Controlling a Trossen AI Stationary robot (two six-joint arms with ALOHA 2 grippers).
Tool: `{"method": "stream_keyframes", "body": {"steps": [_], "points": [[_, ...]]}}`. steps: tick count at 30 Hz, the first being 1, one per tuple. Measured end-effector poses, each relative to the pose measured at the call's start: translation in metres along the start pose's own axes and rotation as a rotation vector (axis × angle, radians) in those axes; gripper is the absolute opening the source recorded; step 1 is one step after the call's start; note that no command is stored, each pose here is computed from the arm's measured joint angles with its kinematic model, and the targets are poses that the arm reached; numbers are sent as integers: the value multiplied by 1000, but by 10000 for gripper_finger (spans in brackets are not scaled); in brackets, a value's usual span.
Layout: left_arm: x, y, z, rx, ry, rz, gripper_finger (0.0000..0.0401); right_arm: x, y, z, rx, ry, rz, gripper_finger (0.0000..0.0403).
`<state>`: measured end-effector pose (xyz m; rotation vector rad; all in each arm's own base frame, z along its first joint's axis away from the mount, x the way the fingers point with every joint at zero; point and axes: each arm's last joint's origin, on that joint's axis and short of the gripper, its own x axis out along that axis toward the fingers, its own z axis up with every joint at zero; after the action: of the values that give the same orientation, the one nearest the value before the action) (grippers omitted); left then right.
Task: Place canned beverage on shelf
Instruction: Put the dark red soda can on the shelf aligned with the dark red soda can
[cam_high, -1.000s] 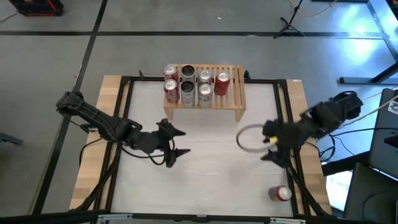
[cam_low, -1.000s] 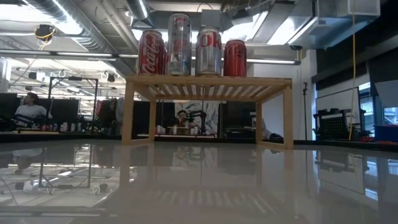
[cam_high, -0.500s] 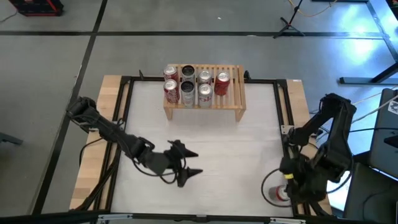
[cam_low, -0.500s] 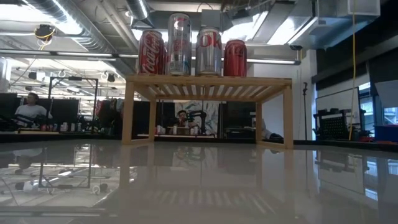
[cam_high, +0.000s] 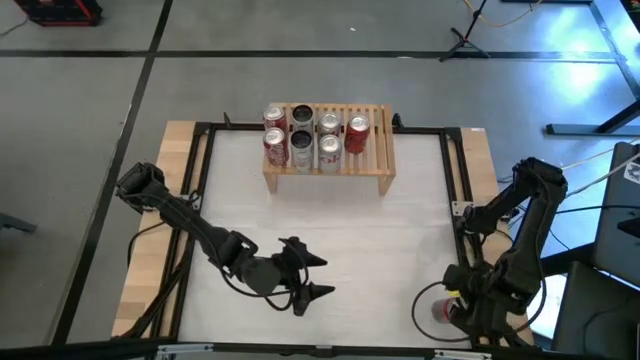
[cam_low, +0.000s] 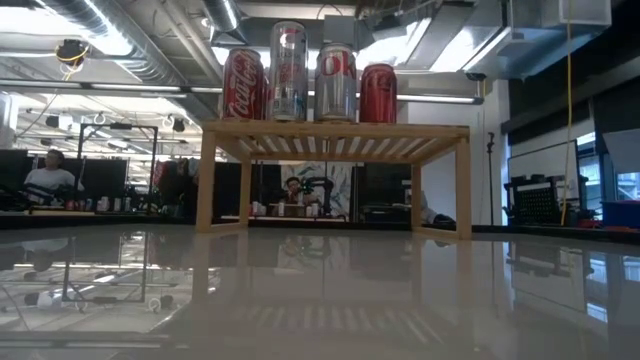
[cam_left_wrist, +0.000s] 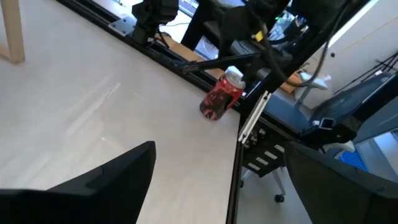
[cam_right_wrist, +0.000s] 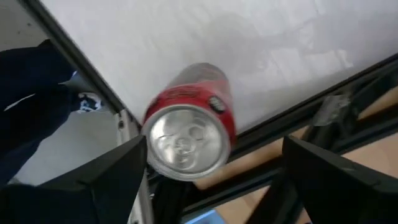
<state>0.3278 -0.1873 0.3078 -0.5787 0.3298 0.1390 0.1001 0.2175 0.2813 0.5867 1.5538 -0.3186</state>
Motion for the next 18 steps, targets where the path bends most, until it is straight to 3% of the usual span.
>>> {"method": "stream_keyframes", "body": {"steps": [5,18], "points": [[0,0,0,1,4,1,351,6,8,-1,1,7,25,360],[1,0,0,0,41,-31,351,31,22,-2,14,14,-50,360]]}}
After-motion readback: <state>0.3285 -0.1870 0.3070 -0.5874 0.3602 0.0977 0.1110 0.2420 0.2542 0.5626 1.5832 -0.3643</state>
